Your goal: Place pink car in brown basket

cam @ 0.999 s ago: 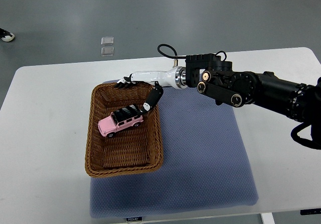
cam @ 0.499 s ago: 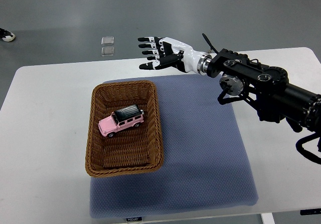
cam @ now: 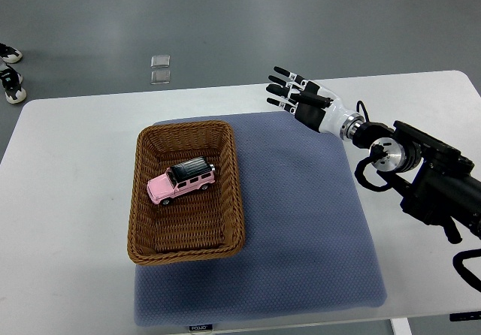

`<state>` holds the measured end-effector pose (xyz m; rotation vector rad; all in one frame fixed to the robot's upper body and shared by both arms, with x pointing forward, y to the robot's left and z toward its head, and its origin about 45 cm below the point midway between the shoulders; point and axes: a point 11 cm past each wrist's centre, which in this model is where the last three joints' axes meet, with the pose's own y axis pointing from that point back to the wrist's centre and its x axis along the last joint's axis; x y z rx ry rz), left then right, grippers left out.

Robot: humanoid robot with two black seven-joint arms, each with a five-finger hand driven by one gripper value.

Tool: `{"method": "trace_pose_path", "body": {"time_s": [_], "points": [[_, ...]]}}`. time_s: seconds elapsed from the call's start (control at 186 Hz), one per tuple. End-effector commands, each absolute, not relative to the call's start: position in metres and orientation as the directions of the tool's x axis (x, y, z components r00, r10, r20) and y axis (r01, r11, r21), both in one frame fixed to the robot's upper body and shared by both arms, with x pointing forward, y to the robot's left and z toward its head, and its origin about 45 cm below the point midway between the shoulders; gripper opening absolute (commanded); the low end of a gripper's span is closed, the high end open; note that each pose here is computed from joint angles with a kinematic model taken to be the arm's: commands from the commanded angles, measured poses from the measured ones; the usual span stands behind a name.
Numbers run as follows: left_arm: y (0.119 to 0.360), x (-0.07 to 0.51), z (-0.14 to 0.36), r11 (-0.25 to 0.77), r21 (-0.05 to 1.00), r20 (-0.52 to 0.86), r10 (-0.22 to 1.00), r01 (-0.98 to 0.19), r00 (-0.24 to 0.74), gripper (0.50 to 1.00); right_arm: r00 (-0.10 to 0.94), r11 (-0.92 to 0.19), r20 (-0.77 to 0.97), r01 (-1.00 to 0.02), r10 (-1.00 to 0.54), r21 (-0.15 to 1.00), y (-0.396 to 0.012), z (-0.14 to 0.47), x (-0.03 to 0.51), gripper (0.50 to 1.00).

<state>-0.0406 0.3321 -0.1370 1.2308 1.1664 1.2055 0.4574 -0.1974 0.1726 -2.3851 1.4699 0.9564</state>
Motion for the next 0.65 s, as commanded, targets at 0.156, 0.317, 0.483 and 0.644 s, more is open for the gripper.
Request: {"method": "trace_pose_path", "body": {"time_s": [0.156,0.317,0.483,0.644], "points": [[0.332,-0.041,-0.137,-0.02,1.0,0.021,0.999,-0.012,0.033,1.0,0.243,-0.469,-0.665,-0.864,-0.706,0.182,-0.204,0.168,0.457,0.911],[0.332,-0.041,-0.137,-0.02,1.0,0.021,0.999,-0.012,0.031,1.0,0.235,-0.46,-0.656,-0.866,-0.718,0.194,-0.205,0.166,0.457,0.913],[0.332,-0.041,-0.137,-0.02,1.0,0.021,0.999,-0.012,0.033,1.0,0.236,-0.463,-0.654,-0.864,-0.718,0.196,-0.208,0.163,0.455,0.913],[0.332,-0.041,-0.137,-0.02,1.0,0.021,0.999,-0.012,0.033,1.0,0.234,-0.452,-0.648,-0.871,-0.725,0.192,-0.216,0.166,0.457,0.913]]}}
